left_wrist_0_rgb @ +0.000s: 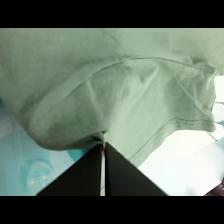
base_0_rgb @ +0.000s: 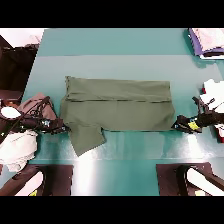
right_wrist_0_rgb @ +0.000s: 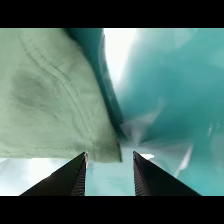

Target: Fold the shirts.

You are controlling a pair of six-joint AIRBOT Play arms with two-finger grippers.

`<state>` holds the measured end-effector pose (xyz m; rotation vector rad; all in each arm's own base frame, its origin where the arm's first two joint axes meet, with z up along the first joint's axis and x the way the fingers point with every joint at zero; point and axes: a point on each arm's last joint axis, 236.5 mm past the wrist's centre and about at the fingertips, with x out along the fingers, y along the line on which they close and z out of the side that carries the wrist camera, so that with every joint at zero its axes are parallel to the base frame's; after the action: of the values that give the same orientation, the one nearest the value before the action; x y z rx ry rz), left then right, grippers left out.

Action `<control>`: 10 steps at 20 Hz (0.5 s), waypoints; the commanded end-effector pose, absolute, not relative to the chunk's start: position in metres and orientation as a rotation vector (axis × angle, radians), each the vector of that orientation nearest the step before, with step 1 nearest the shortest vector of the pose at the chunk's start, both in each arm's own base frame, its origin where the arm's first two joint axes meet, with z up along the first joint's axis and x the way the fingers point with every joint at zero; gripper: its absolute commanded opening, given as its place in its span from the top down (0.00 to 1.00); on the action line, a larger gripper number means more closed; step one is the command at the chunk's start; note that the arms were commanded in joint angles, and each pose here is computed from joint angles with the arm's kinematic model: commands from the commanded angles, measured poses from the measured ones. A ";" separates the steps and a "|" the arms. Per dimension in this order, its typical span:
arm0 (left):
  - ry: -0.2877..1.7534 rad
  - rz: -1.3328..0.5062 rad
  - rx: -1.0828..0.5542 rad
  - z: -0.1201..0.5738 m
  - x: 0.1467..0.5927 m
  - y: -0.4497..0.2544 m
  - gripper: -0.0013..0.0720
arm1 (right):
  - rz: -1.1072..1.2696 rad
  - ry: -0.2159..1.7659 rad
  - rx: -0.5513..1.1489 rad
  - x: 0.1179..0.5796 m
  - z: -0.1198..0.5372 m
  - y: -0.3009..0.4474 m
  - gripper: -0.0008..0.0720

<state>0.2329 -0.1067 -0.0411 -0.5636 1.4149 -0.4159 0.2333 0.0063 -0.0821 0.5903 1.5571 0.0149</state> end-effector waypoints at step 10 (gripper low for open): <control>1.515 -0.478 -0.501 -0.030 0.210 -0.106 0.95 | 0.019 1.613 0.400 0.200 -0.066 -0.014 0.97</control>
<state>0.2253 -0.1078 -0.0352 -0.5428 1.4490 -0.4461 0.2276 -0.0025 -0.0763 0.5097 1.5414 0.0244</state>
